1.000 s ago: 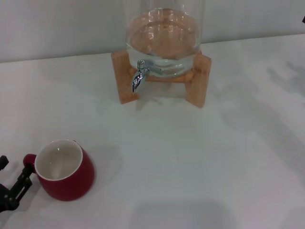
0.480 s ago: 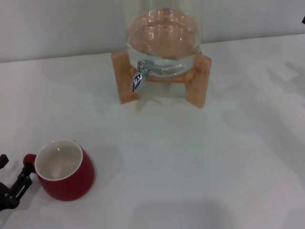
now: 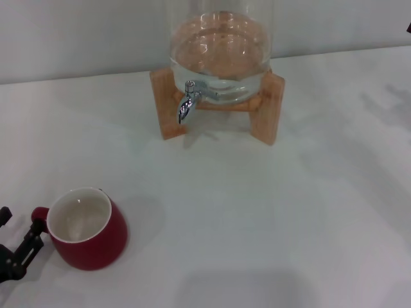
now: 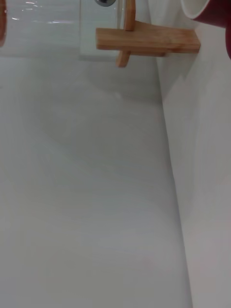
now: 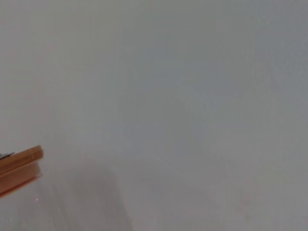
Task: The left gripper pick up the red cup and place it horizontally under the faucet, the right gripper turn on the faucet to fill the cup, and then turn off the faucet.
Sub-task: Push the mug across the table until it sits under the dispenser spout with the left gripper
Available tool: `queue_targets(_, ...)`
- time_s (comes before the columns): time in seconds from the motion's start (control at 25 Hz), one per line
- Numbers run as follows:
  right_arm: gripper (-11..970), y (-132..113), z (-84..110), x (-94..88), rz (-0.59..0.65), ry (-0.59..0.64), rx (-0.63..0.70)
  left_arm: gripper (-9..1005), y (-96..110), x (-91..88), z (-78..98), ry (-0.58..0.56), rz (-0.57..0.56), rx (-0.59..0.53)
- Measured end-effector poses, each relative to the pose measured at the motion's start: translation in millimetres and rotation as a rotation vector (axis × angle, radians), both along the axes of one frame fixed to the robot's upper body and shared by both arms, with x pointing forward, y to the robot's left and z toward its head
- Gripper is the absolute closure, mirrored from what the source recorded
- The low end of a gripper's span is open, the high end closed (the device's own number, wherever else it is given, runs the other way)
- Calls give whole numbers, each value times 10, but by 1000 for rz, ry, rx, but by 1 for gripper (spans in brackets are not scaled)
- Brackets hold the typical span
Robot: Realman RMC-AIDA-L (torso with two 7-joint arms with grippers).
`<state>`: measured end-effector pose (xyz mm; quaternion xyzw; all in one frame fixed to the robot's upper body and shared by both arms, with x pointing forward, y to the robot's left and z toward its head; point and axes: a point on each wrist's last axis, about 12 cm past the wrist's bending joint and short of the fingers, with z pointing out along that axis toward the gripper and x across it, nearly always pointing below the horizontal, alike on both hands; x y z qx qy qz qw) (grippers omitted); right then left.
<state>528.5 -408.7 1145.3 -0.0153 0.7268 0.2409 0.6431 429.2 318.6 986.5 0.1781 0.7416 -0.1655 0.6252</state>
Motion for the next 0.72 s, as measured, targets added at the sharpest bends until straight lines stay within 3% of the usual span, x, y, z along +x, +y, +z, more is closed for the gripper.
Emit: queue_targets(0.72,178,-15,8,-22,3,-5,5,360,-13,56,0,6,0,6)
